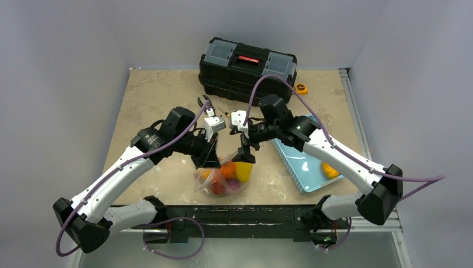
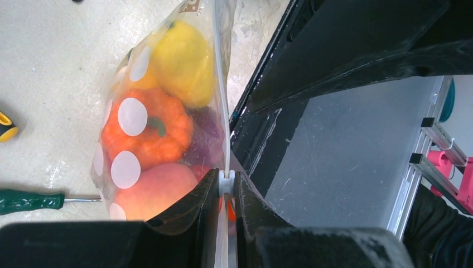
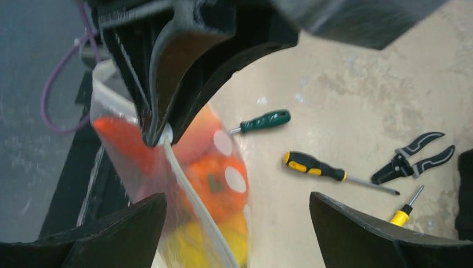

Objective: Place the food in the zip-top bag and seal the zipper
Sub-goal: Zip the zipper food storage bag at the center of the board.

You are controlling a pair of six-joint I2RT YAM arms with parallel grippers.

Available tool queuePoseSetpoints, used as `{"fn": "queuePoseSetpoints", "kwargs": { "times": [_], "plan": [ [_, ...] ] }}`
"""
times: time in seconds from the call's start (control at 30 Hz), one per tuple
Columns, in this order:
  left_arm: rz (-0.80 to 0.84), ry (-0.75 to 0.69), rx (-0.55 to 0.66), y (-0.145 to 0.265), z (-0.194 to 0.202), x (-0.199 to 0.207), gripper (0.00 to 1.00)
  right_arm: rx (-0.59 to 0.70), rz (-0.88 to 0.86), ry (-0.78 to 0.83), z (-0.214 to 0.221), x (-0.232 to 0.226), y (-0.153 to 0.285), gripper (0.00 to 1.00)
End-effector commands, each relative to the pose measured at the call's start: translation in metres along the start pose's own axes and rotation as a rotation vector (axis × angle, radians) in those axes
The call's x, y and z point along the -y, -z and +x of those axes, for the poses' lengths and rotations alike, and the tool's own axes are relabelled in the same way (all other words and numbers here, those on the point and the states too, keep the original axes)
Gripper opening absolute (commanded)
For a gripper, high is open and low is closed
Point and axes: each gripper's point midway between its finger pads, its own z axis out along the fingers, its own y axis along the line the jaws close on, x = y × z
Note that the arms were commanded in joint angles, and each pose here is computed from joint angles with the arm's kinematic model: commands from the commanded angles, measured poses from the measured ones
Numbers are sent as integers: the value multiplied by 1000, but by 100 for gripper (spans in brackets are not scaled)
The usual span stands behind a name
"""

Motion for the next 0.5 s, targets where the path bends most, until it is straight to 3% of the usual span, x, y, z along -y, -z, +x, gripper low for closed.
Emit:
{"fn": "queuePoseSetpoints", "kwargs": {
  "times": [0.0, 0.1, 0.27, 0.4, 0.47],
  "plan": [
    [48, -111, 71, 10, -24, 14, 0, -69, -171, 168, 3, -19, 5, 98],
    [49, -131, 82, 12, -28, 15, 0, -104, -267, 156, 9, -28, -8, 89],
    [59, -137, 99, 12, -32, 17, 0, -157, -270, 149, 16, -31, -19, 76],
    [55, -123, 107, 11, -34, 17, 0, -136, -218, 166, 15, -27, -19, 54],
    [58, -123, 112, 12, -34, 18, 0, -124, -212, 168, 16, -32, -15, 55]
  ]
}}
